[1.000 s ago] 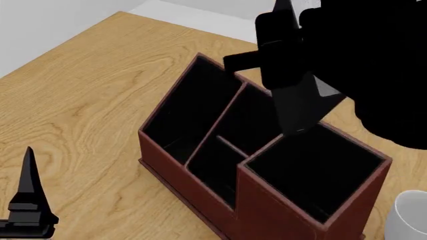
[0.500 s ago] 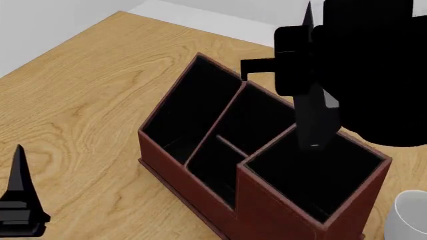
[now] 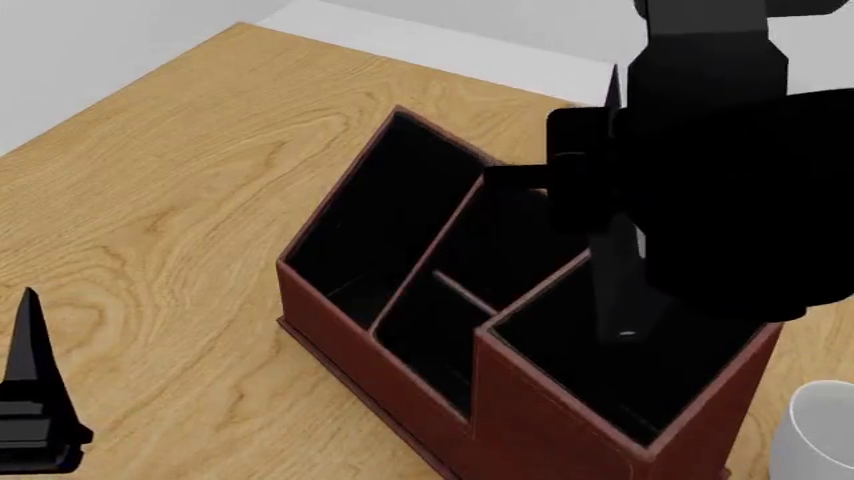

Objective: Pick up the book and place it in the right compartment of the caddy.

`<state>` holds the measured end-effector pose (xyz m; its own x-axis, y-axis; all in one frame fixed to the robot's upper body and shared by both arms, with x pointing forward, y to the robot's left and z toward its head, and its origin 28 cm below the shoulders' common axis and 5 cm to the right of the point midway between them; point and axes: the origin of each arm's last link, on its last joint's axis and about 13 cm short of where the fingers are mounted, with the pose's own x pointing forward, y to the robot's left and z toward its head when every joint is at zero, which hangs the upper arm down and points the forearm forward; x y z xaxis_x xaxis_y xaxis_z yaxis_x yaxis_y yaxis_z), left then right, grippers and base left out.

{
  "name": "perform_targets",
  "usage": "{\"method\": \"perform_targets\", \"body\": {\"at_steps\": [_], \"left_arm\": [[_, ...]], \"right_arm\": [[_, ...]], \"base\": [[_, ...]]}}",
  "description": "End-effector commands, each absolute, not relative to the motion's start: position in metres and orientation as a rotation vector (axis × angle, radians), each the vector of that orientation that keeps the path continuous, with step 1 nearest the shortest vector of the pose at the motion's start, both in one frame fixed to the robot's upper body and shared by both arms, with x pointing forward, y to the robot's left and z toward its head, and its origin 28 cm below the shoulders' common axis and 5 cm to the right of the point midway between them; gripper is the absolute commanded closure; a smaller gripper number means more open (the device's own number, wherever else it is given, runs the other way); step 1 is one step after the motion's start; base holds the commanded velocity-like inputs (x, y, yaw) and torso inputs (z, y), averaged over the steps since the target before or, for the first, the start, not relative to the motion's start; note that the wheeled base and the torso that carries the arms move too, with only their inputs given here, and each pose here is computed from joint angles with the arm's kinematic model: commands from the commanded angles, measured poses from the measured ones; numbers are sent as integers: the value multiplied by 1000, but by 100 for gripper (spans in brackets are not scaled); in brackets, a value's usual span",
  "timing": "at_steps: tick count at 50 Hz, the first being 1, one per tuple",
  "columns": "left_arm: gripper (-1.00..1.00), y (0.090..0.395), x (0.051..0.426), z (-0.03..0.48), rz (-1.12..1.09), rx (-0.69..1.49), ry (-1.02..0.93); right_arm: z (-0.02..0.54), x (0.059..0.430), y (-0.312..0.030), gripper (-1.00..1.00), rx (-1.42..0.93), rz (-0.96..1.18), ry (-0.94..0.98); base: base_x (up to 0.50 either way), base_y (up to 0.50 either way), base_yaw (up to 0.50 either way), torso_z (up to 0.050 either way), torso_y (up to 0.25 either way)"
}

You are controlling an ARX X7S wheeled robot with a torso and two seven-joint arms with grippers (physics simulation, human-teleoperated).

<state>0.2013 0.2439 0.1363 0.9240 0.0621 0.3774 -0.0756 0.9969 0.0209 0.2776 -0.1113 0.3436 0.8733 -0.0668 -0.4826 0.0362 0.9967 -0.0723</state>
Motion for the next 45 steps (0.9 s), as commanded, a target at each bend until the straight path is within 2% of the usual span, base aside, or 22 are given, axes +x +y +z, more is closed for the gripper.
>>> {"method": "perform_targets", "body": {"at_steps": [1,22,45], "left_arm": [[-100,245,200,138,74,31,-389],[-100,246,201,137,78,24,-387],[-100,246,200,138,81,22,-390]], "right_arm": [[338,280,-113,100,-56,-79,493],[331,281,-113,100,-144,-121,573],[320,283,-112,100,-129,-112,601]], "base": [[0,0,0,0,0],[0,0,0,0,1],[0,0,0,0,1]]}}
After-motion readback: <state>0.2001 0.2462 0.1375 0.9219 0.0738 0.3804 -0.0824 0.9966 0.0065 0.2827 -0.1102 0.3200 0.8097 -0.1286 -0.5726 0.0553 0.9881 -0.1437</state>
